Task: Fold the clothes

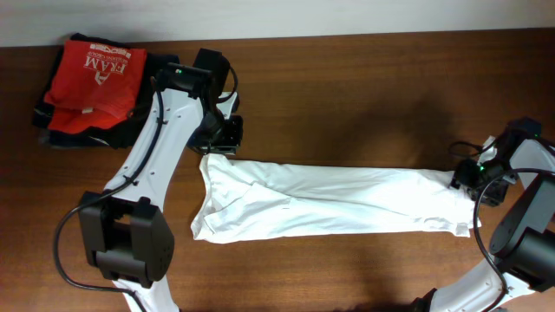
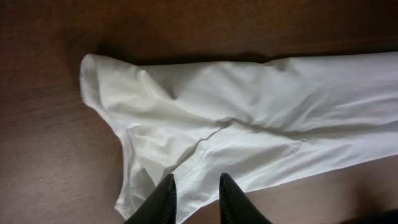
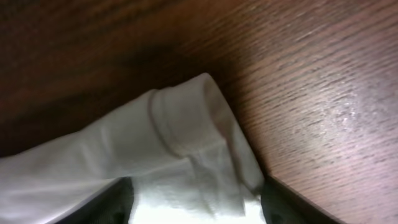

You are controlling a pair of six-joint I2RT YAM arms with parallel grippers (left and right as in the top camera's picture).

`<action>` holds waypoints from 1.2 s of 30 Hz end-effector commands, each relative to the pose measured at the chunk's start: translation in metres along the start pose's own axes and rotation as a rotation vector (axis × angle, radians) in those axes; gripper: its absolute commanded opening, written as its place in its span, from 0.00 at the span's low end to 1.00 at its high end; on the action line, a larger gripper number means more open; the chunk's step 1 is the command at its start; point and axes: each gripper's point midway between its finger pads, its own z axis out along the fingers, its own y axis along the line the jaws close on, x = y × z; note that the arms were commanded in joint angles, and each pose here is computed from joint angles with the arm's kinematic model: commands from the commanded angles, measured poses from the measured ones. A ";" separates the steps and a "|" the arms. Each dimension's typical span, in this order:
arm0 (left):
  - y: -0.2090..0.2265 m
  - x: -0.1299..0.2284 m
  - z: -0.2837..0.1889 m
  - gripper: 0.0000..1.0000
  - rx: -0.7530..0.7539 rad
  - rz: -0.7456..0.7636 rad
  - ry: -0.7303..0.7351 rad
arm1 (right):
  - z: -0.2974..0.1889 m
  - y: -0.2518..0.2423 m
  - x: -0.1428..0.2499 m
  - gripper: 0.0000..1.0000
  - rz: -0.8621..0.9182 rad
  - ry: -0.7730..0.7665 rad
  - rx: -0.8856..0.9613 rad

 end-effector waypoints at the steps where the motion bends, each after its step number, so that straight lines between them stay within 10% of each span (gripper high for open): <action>1: 0.012 0.003 0.006 0.24 -0.048 -0.019 0.020 | 0.005 -0.015 0.004 0.59 -0.012 -0.007 0.044; 10: 0.013 0.002 0.006 0.24 -0.052 -0.021 0.018 | 0.022 -0.023 0.010 0.44 0.074 -0.043 -0.063; 23: 0.017 -0.003 0.005 0.24 -0.049 -0.030 -0.002 | 0.004 -0.029 0.016 0.57 0.055 0.028 -0.040; 25: 0.017 -0.002 0.005 0.24 -0.049 -0.031 0.003 | 0.004 -0.032 0.016 0.51 0.067 0.028 -0.026; 27: 0.017 -0.001 0.005 0.24 -0.051 -0.031 0.004 | 0.004 -0.032 0.016 0.20 0.072 0.029 -0.024; 30: 0.023 -0.007 0.004 0.24 -0.084 -0.029 -0.020 | 0.004 -0.032 0.016 0.12 0.098 0.030 -0.025; 32: 0.023 -0.007 0.004 0.24 -0.084 -0.029 -0.019 | 0.004 -0.028 0.016 0.35 0.097 0.027 -0.050; 36: 0.023 -0.006 0.005 0.24 -0.084 -0.029 -0.017 | 0.004 -0.027 0.016 0.44 0.098 0.031 -0.051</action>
